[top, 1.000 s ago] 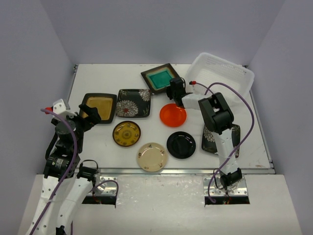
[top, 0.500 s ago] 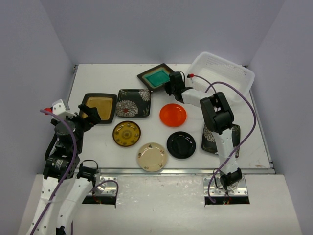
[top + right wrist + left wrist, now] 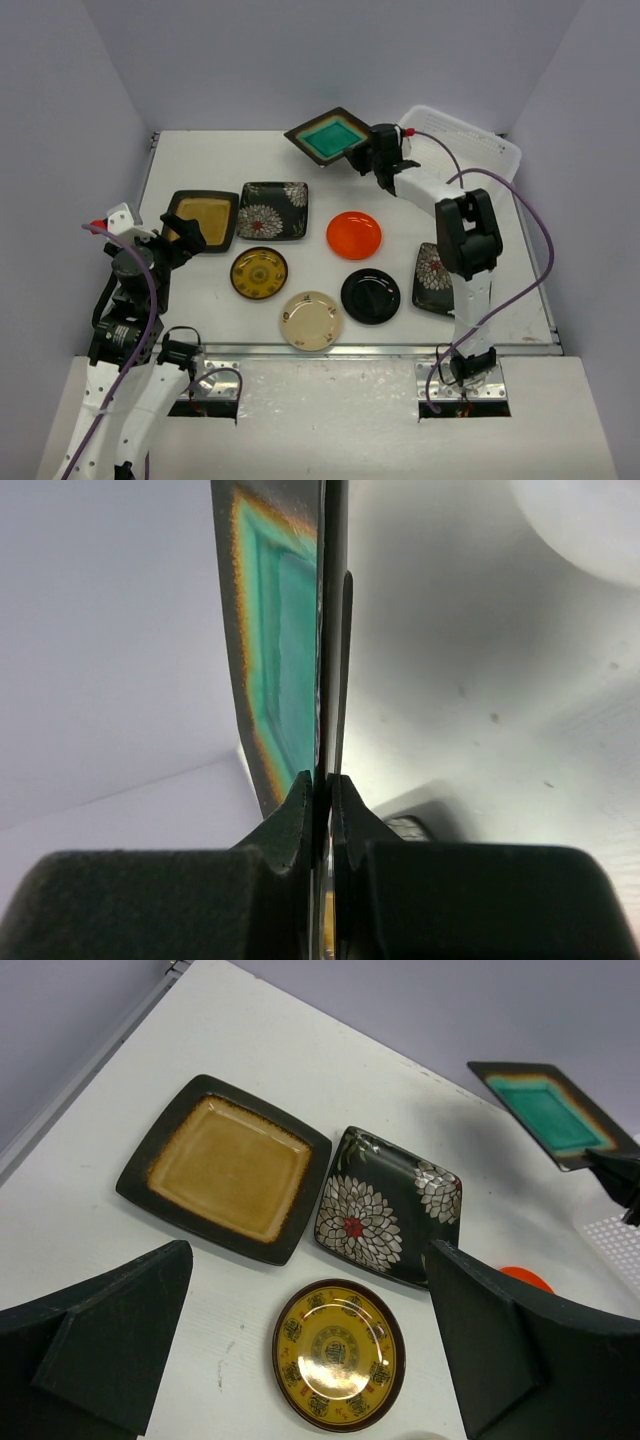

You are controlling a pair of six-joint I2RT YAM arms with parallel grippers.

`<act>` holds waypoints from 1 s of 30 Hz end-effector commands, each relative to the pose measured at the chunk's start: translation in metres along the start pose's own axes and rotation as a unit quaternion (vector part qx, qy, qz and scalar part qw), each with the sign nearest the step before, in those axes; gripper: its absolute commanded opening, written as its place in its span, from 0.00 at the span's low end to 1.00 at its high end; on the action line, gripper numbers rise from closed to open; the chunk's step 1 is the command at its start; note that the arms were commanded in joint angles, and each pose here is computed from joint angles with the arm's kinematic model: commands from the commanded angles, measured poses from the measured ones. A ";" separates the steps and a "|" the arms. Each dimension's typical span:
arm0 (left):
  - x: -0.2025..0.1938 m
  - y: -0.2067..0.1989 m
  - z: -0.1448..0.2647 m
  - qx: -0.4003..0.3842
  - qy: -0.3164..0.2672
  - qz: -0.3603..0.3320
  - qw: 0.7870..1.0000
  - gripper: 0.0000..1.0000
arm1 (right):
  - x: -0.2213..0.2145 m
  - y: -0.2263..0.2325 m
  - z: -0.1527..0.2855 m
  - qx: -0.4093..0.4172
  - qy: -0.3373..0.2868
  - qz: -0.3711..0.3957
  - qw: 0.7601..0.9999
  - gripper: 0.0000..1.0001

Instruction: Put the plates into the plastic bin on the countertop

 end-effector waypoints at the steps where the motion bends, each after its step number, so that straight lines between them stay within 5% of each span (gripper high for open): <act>1: 0.005 -0.007 -0.001 -0.015 -0.013 0.004 1.000 1.00 | 0.072 0.159 0.093 0.262 -0.067 -0.024 0.962 0.00; 9: 0.006 -0.006 -0.001 -0.015 -0.014 0.004 1.000 1.00 | 0.147 0.121 0.120 0.230 -0.125 -0.010 0.965 0.00; 17: 0.001 -0.011 -0.004 -0.024 -0.002 0.000 1.000 1.00 | 0.219 0.037 0.140 0.103 -0.136 0.069 0.983 0.00; 30: -0.002 -0.015 -0.003 -0.034 0.006 -0.004 0.999 1.00 | 0.257 -0.013 0.141 -0.006 -0.193 0.154 0.969 0.00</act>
Point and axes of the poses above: each gripper's point midway between its finger pads, its own z axis back along the fingers, its own y axis along the line the jaws close on, x = y × z, the point moved 2 cm from there along z, back along the fingers, and after that the axes turned 8 degrees about z, right-handed, at the moved point
